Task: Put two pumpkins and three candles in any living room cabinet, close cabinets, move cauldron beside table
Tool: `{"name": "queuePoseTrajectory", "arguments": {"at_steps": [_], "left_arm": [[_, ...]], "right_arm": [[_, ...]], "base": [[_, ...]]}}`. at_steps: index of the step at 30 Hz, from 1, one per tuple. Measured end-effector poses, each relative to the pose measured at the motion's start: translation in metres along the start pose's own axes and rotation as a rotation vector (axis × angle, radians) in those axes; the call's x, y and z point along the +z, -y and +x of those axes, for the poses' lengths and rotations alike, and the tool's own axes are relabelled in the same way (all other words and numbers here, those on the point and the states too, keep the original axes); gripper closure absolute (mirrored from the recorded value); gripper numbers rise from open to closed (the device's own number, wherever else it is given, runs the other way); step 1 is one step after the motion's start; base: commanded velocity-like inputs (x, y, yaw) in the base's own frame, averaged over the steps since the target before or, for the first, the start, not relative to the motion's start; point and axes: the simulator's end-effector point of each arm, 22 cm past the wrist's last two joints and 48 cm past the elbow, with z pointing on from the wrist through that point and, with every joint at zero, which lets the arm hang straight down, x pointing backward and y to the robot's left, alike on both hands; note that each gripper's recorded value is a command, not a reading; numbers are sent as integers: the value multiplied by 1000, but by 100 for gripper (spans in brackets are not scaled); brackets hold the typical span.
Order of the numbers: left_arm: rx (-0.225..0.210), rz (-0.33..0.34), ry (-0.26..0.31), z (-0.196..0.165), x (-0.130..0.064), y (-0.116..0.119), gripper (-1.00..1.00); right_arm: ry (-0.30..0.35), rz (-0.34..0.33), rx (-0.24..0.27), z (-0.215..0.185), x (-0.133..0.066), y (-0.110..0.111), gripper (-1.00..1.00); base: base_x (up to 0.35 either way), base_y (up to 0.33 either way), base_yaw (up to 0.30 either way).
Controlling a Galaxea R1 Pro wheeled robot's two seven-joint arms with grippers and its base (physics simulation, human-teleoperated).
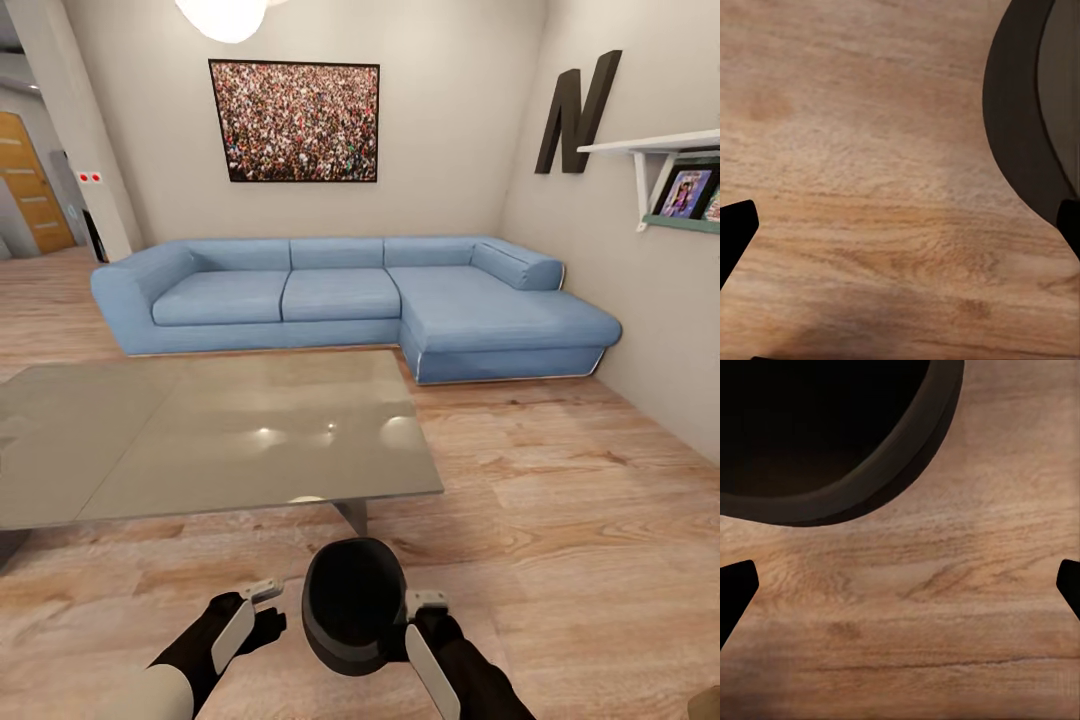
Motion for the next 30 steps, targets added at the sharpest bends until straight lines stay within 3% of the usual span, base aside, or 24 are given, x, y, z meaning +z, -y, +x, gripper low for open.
{"name": "queuePoseTrajectory", "arguments": {"at_steps": [4, 12, 20, 30], "left_arm": [[0, 3, 2, 0, 0, 1, -100], [-12, -4, 60, -8, 2, -2, -100], [-16, -2, 62, -11, -4, 0, -100], [-17, -6, 57, -19, -24, 3, -100]], "right_arm": [[17, 2, 14, 7, 4, 1, -100], [27, 8, 20, 12, 6, 2, -100], [14, 30, 17, 18, 6, 14, -100], [18, 38, 19, 9, -11, 17, -100]], "base": [[-4, 0, 0], [-122, 0, 26], [-49, 0, 252], [-1, 0, 280]]}}
